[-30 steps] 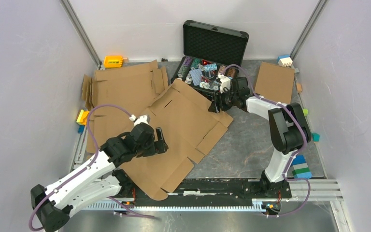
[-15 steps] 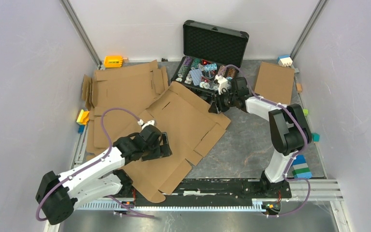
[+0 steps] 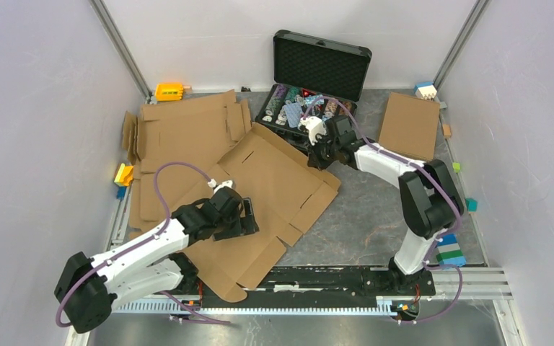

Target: Fold the paper box

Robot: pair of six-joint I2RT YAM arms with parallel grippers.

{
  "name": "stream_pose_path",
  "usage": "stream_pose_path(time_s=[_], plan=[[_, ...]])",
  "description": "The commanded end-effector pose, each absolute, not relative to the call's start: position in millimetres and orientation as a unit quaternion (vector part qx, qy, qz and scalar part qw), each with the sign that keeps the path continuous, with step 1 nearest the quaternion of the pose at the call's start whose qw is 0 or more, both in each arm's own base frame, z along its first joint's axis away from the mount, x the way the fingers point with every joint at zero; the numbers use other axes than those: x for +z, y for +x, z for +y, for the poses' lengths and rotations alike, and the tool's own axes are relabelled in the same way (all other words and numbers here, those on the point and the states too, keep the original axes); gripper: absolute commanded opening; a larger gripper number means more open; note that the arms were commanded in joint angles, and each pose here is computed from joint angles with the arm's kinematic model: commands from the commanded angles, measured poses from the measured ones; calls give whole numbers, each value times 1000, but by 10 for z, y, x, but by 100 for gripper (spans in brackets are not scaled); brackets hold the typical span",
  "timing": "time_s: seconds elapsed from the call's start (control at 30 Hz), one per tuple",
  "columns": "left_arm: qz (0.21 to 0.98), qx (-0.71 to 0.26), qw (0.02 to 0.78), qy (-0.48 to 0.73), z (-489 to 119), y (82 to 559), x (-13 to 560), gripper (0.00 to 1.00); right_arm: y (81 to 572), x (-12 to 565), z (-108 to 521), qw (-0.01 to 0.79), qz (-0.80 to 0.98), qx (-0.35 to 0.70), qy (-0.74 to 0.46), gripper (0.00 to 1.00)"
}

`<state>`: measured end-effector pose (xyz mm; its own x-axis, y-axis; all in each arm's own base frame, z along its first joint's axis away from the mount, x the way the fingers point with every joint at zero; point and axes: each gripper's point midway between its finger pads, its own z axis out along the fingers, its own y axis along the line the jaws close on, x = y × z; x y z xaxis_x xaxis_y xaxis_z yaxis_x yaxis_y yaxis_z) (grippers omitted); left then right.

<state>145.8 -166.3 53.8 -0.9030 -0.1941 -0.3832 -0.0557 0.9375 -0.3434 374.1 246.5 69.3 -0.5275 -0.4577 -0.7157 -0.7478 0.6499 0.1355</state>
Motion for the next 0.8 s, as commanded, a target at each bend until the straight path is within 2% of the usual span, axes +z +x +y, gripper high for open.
stream_pose_path(time_s=[0.0,0.13,0.23,0.47,0.77], plan=[[945,-197,252,-65,-1727,1586,901,95,3767,1268,2300,415,824,166,-348,2],[928,-229,288,-57,-1738,1615,1200,96,3712,1641,1903,484,820,93,-291,0],[924,-238,295,-52,-1738,1610,1298,97,3621,1751,1536,503,835,35,-219,0],[920,-229,310,-71,-1661,1674,1298,98,3135,1406,818,473,873,-62,-100,0],[911,-173,352,-130,-1337,1998,1164,100,2794,1142,642,471,878,-56,-67,0]])
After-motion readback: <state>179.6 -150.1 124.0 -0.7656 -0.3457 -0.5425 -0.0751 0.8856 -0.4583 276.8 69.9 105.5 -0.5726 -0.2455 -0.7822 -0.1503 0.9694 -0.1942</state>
